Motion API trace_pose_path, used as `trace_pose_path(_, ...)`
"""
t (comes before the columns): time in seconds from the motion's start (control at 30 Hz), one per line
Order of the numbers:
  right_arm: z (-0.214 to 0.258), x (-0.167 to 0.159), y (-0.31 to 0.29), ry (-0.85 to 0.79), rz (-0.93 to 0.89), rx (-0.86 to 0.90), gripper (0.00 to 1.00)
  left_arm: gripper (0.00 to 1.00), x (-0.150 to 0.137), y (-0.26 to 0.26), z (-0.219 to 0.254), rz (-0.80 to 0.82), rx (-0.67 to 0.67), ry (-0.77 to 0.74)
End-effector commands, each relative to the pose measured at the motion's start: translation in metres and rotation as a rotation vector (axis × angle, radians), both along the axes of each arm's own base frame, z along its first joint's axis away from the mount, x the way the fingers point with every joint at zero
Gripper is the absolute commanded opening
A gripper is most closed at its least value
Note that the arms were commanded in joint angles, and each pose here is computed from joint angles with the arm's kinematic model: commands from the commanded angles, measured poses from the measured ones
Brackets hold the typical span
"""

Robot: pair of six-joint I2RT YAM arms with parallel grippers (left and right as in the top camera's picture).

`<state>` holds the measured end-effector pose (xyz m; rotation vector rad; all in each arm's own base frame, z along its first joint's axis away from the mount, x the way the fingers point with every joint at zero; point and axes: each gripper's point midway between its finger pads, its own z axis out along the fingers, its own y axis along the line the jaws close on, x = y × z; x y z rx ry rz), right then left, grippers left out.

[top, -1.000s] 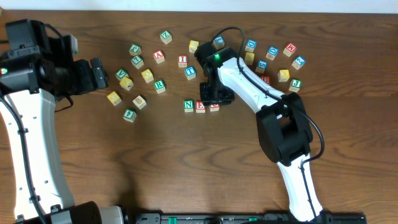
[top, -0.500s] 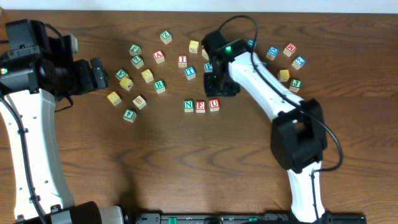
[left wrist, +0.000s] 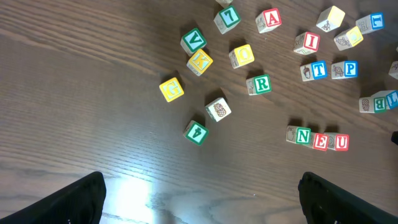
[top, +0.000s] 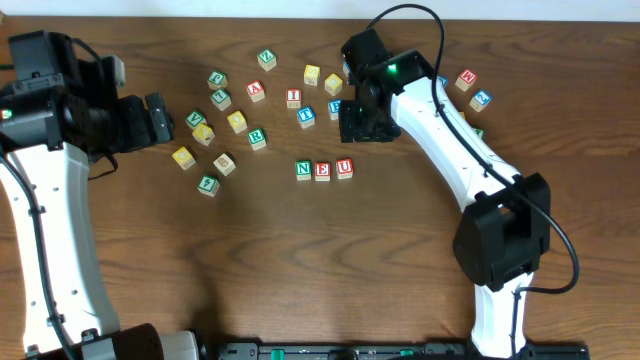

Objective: Spell out NEURIPS
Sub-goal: 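Open the right gripper and raise it away from the U block, then move the right gripper over the green R block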

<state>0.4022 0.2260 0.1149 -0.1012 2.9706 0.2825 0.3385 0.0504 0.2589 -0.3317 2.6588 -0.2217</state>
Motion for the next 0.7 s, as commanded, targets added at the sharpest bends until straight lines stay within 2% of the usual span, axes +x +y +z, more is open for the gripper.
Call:
trace_pose_path(0.0, 0.007, 0.003, -0.003, -0.026, 0.007, -0.002, 0.53, 0.98, 0.002, -0.001, 0.010, -0.001, -0.003, -0.032)
trace_pose_path(0.67, 0.013, 0.024, 0.005, -0.121, 0.019, 0.024, 0.57, 0.98, 0.002, -0.001, 0.010, -0.002, -0.003, -0.032)
